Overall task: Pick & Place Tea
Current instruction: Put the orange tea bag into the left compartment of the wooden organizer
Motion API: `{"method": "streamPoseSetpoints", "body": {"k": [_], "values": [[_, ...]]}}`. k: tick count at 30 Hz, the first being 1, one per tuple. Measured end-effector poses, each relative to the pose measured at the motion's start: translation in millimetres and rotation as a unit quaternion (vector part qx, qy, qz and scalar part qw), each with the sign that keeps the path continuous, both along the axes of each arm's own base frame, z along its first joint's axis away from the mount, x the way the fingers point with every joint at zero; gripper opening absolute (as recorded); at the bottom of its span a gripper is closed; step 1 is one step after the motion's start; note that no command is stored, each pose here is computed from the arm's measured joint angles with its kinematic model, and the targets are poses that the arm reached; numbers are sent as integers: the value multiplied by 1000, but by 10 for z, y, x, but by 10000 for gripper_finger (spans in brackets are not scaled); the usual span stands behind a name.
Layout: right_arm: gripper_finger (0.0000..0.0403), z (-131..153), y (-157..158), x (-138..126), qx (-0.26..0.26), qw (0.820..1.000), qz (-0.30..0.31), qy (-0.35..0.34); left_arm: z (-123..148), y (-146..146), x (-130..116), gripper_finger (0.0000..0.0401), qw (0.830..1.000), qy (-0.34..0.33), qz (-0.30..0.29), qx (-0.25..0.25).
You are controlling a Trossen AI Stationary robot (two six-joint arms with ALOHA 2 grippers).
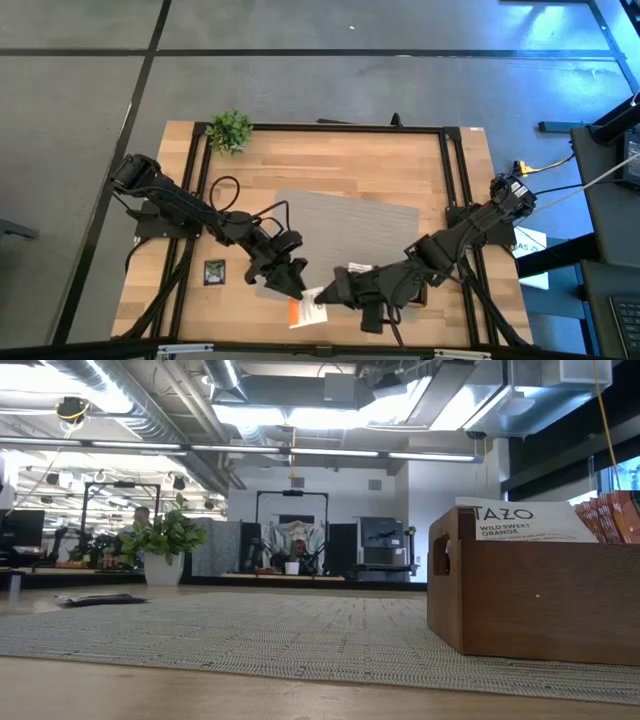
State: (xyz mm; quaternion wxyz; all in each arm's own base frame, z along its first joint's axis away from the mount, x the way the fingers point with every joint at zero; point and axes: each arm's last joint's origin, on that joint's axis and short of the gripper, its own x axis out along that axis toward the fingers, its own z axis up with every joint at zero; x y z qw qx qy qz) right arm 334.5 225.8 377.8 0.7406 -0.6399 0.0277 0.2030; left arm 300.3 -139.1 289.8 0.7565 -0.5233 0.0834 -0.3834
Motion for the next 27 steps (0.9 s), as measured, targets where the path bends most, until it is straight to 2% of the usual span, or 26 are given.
{"method": "streamPoseSetpoints", "body": {"k": [4, 14, 20, 27], "values": [[4, 0, -9, 6, -1, 1000, -1, 0, -1, -8, -7, 86, 1000, 3, -19, 0], [6, -5, -14, 7, -8, 1000, 0, 0, -5, -8, -7, 39, 1000, 5, -20, 1], [26, -10, -16, 5, -10, 1000, -1, 3, -5, -9, -7, 6, 1000, -6, -16, 12], [64, -13, -18, 3, -10, 1000, -1, 5, -4, -9, -7, 4, 1000, -9, -16, 15]]}}
